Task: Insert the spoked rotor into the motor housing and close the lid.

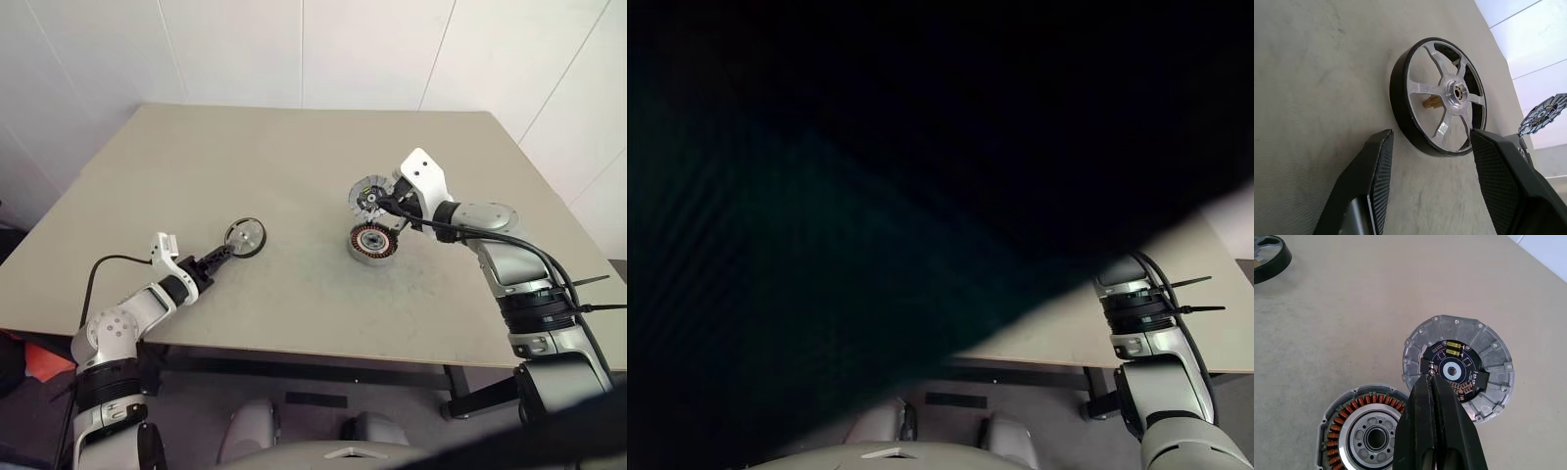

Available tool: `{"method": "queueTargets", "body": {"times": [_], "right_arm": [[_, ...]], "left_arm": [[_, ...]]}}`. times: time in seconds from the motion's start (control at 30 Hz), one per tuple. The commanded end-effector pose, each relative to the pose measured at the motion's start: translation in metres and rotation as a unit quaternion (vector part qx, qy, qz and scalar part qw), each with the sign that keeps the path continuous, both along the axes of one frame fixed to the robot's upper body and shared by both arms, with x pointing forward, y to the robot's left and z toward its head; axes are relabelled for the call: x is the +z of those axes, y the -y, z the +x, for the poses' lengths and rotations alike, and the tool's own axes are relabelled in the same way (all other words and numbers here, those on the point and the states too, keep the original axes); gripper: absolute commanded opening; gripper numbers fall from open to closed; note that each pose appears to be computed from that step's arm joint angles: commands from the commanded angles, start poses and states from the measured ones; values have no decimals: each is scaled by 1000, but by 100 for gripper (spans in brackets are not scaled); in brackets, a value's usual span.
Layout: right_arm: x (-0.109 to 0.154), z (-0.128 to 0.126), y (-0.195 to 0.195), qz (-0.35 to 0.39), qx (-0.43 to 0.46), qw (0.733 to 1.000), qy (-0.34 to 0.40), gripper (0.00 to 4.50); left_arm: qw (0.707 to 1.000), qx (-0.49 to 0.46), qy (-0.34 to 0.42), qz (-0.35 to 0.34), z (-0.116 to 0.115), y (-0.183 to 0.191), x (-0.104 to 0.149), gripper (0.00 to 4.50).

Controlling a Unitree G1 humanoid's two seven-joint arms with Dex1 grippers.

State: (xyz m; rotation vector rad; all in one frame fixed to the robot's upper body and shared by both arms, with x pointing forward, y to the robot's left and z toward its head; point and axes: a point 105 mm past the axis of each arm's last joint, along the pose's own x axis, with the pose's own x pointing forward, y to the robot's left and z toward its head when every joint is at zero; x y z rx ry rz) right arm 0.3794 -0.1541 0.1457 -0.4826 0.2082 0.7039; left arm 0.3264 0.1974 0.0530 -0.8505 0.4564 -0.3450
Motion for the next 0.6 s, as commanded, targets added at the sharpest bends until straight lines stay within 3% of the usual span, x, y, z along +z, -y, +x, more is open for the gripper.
{"method": "queueTargets", "body": {"times": [0.03,0.6], "right_arm": [[15,2,-1,-2,4,1000,30,1],[14,1,0,-6,3,1000,30,1]], "left_arm": [[1000,-9,14,10,9,8,7,262],[999,-24,41,-19,18,34,18,262]]}}
